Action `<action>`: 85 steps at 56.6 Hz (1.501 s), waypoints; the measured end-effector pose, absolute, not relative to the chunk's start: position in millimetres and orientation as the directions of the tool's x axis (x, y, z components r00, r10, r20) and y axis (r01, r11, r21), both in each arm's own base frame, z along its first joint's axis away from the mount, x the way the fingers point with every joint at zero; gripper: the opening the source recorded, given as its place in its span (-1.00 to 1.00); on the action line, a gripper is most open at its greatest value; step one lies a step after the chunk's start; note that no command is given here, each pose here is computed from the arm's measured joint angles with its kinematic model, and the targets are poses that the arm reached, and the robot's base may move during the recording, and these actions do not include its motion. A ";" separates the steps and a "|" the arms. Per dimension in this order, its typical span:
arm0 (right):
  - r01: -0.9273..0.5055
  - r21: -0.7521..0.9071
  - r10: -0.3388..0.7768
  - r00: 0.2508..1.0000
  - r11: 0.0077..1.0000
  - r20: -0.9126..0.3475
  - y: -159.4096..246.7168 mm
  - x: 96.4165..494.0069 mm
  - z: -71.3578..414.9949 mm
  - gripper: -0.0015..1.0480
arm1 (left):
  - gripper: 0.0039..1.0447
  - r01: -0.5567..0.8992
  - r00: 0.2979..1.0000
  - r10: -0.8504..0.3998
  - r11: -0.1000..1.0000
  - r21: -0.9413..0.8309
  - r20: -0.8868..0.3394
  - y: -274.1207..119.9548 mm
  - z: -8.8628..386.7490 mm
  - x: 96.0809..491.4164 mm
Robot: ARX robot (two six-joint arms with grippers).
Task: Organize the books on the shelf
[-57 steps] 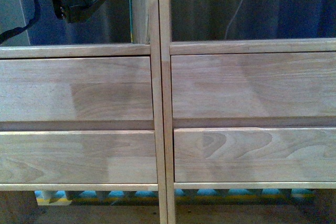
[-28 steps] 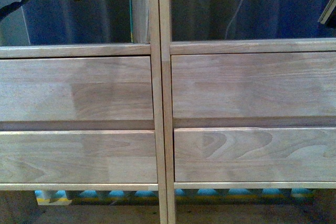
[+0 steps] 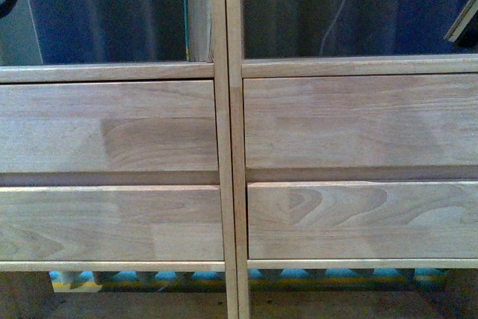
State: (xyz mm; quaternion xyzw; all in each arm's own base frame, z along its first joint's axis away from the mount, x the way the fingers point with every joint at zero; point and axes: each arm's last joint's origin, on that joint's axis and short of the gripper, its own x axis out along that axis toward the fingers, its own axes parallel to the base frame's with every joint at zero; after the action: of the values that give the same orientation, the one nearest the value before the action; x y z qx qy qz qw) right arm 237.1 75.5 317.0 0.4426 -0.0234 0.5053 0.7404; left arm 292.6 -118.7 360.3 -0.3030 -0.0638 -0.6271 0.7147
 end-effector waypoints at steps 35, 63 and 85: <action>-0.754 0.657 0.758 0.427 -0.002 0.493 76.7 240.5 318.1 -0.27 | -0.88 0.928 0.170 -0.856 -0.029 -0.372 0.489 -117.0 358.5 287.6; -0.762 0.579 0.724 0.570 0.290 0.389 -7.2 236.1 309.3 0.86 | -0.88 0.789 0.613 -0.619 0.451 -0.417 0.491 -10.9 378.0 307.3; -0.586 0.250 0.481 0.792 0.771 0.376 -52.7 166.1 344.3 0.86 | -0.88 0.366 0.891 -0.315 0.925 -0.106 0.328 14.9 389.6 348.9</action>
State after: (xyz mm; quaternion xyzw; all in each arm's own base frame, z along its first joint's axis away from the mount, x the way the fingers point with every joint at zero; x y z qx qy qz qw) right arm 166.1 -52.7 344.3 0.1798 -0.1465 0.2870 0.9294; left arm 348.9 14.9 389.6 -0.0826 -0.1543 -0.1758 0.9687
